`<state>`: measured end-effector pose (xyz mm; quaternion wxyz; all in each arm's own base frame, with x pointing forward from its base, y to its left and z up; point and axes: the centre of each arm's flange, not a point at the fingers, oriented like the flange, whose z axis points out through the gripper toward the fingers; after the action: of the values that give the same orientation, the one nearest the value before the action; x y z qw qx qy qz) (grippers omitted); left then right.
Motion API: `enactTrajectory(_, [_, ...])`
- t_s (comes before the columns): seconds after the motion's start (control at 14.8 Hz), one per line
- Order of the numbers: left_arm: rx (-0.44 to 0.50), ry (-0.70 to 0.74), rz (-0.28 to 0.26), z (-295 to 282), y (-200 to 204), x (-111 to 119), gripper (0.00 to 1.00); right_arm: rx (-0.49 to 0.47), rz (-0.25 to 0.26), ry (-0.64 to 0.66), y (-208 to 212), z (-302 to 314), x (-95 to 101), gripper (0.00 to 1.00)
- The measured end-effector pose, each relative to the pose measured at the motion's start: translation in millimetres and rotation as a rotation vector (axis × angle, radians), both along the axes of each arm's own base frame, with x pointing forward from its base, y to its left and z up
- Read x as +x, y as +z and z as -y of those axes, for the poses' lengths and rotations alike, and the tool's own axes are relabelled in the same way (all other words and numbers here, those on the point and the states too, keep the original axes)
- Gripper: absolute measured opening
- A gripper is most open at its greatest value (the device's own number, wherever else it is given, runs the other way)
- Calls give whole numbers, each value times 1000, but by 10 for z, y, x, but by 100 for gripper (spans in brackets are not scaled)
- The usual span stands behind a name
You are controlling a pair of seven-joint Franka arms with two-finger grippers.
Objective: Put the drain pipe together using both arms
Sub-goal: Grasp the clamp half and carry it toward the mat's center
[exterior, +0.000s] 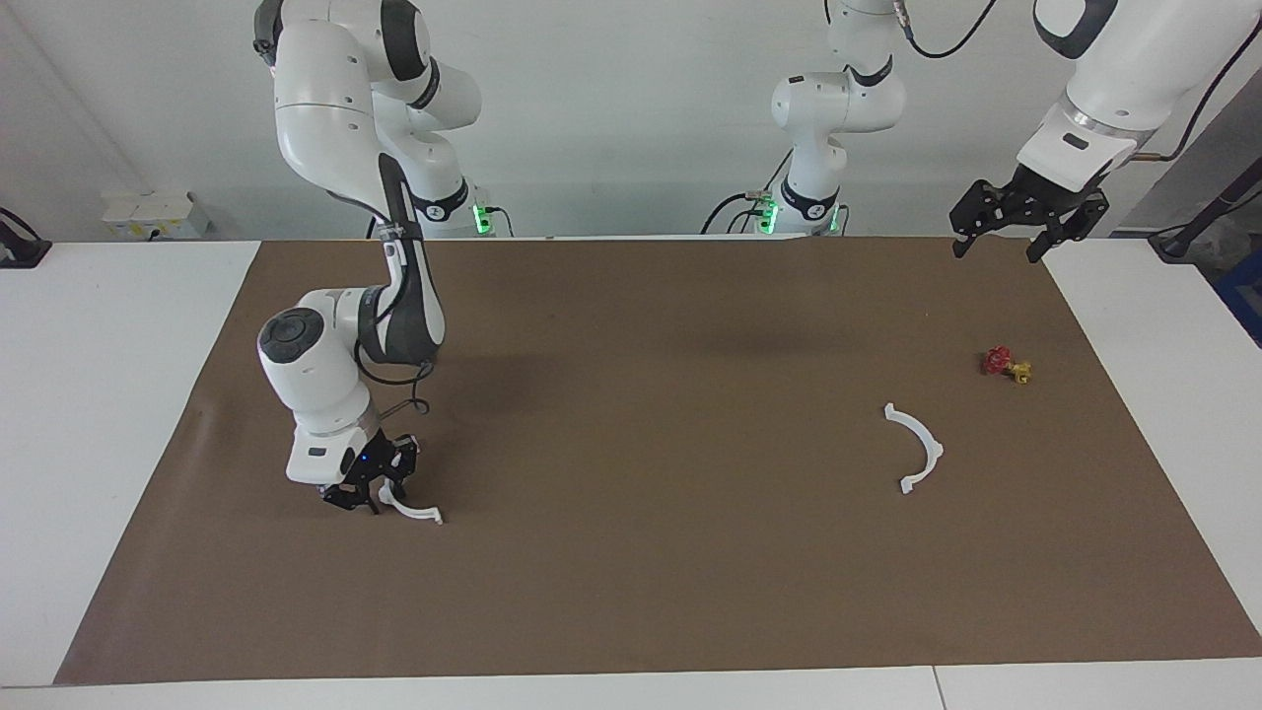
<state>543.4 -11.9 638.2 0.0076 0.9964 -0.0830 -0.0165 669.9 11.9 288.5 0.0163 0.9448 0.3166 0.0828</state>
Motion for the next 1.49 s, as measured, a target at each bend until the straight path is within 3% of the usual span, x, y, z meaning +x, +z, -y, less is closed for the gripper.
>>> enactTrajectory(0.07, [0,0,0,0,0,0,100,0,4,0,-1,0,-3,36])
enactTrajectory(0.2, [0,0,0,0,0,0,100,4,9,1,6,-24,-21,21])
enactTrajectory(0.41, [0,0,0,0,0,0,100,10,9,-26,14,-13,-17,21])
enactTrajectory(0.68, [0,0,0,0,0,0,100,57,-51,-234,330,-499,-29,21])
enactTrajectory(0.88, [0,0,0,0,0,0,100,86,-84,-375,659,-1468,-241,21])
enactTrajectory(1.15, [0,0,0,0,0,0,100,94,-86,-505,691,-2522,-602,21])
enactTrajectory(1.49, [0,0,0,0,0,0,100,40,-45,-499,595,-3324,-1019,21])
